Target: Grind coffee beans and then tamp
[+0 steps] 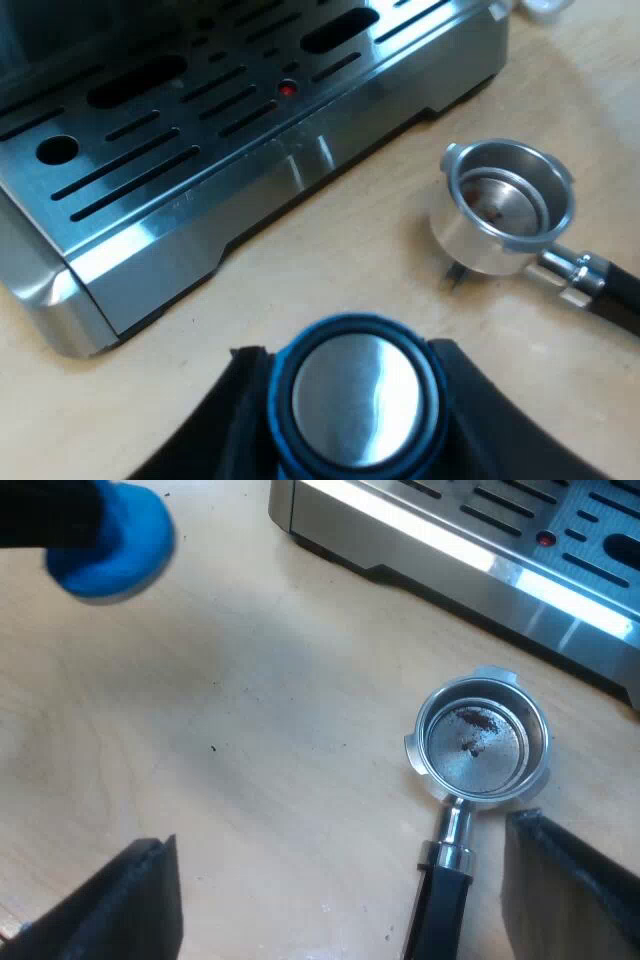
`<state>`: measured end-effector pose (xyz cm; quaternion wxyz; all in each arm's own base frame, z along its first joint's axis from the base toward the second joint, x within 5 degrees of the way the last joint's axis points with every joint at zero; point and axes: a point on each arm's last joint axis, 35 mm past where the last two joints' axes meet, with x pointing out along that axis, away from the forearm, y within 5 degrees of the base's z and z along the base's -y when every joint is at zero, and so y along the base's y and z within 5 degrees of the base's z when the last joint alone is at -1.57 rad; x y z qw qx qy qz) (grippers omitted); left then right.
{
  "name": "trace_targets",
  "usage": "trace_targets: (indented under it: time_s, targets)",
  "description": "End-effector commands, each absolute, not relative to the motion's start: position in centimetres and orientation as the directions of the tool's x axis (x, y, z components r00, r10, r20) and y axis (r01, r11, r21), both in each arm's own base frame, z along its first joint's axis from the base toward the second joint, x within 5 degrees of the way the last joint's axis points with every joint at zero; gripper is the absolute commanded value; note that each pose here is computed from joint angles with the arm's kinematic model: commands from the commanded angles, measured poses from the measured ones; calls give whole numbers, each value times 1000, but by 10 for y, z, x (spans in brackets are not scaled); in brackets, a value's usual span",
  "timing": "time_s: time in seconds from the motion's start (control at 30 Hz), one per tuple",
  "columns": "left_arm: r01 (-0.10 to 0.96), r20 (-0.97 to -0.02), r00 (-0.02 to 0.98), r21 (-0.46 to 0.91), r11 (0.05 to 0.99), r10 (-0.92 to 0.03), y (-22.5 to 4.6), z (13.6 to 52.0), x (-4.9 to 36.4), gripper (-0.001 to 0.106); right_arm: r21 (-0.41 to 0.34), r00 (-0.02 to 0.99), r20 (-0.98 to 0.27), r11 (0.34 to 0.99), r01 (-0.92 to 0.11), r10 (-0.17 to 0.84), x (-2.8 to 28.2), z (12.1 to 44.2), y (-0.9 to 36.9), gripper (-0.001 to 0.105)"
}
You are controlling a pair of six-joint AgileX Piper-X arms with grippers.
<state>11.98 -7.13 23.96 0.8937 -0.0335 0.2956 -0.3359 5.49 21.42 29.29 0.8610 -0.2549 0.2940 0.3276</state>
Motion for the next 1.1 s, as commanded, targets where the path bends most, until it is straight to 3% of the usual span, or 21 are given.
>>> trace_targets:
  time_s: [0.03, 0.27, 0.37, 0.6, 0.83, 1.1]
  targets:
    - [582, -498, 601, -265, 769, -626, -67, 248, 111, 1, -249, 621, -667, 663, -706, 411, 56, 297, 212, 67]
    - [581, -494, 604, -263, 770, -625, -60, 261, 96, 1, -245, 620, -696, 691, -680, 363, 74, 289, 203, 67]
    - [578, -508, 597, -265, 772, -621, -59, 264, 95, 1, -249, 601, -709, 668, -702, 368, 79, 284, 198, 67]
    - [576, -516, 592, -266, 773, -619, -58, 269, 93, 1, -235, 598, -702, 666, -708, 387, 73, 276, 178, 67]
    - [580, -510, 596, -261, 771, -621, -56, 291, 88, 1, -195, 626, -612, 674, -713, 484, 59, 274, 136, 67]
    - [585, -493, 605, -257, 769, -625, -54, 309, 84, 1, -218, 692, -553, 721, -657, 464, 55, 267, 114, 67]
